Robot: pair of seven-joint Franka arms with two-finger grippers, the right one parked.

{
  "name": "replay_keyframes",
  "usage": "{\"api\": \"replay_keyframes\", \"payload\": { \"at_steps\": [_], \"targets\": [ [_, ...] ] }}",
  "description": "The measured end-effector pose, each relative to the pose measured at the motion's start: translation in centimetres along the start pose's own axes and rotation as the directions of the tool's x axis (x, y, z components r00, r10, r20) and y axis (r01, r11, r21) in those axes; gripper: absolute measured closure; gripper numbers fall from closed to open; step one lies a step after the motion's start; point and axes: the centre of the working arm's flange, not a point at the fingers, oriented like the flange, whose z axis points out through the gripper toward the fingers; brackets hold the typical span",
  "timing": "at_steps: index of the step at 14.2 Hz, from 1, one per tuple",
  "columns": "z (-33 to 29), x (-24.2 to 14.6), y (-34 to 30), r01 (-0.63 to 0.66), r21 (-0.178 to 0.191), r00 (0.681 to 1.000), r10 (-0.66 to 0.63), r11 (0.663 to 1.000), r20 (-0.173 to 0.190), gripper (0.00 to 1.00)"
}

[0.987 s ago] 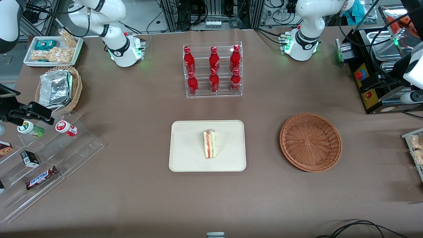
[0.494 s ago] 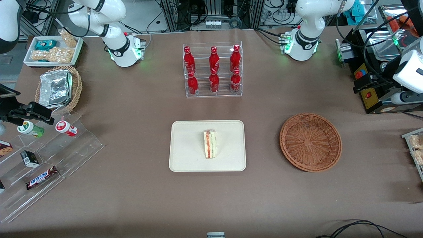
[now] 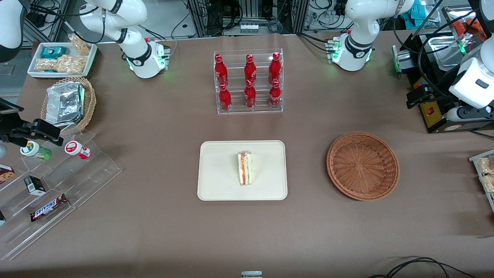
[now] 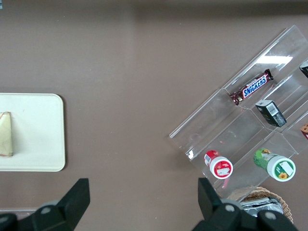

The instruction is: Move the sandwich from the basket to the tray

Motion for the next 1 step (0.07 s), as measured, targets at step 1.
{"api": "replay_keyframes", "payload": {
  "at_steps": [1],
  "targets": [
    [0.04,0.01,0.00,0.000,0.000,1.000,0.000,1.000,0.001,0.00]
  ]
}}
